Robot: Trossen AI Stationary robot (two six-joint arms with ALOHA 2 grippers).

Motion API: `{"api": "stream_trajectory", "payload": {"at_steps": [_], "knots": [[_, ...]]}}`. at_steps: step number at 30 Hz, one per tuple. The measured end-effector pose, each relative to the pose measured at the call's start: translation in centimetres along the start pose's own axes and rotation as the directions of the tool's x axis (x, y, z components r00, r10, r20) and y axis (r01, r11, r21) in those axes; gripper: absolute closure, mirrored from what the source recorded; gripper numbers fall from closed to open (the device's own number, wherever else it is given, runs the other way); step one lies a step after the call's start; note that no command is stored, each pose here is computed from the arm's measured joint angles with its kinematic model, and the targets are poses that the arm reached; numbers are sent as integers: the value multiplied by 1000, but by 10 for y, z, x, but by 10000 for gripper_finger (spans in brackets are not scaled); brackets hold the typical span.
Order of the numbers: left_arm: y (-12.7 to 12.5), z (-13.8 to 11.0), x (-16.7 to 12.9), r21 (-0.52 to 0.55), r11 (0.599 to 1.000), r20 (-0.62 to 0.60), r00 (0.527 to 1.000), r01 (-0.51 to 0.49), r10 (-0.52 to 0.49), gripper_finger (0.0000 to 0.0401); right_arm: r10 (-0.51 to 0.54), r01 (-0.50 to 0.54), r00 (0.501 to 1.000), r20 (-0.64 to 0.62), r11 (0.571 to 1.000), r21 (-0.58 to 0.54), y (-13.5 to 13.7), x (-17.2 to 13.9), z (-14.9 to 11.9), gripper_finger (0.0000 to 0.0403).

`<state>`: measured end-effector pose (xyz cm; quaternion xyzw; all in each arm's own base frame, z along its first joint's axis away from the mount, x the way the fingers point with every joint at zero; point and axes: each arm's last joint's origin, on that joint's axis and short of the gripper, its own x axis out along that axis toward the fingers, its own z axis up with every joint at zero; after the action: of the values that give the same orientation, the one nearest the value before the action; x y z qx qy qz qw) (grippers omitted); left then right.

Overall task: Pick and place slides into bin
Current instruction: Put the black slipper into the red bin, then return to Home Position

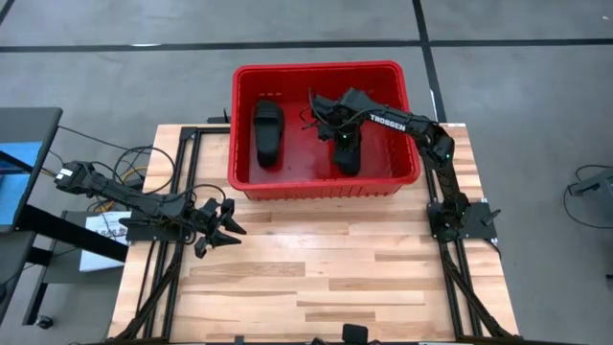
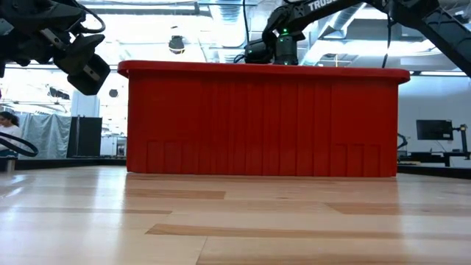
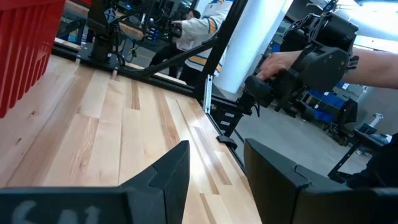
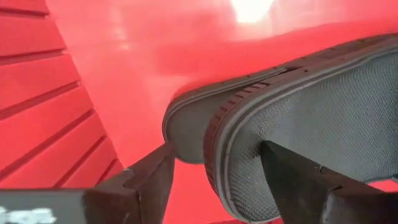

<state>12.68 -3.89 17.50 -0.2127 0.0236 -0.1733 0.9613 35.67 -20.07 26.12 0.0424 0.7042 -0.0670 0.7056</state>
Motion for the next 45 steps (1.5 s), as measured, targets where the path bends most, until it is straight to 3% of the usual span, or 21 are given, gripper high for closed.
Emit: {"api": "stream_trajectory", "payload": {"at_steps": [28,45], "knots": [[0,0,0,0,1000,0,1000,2,-2,259,-71,67,992,-107,997,-45,8,-3,-6,170],[0,0,0,-1,1000,2,1000,0,0,259,-137,139,988,76,990,-13,8,-66,-3,170]]}}
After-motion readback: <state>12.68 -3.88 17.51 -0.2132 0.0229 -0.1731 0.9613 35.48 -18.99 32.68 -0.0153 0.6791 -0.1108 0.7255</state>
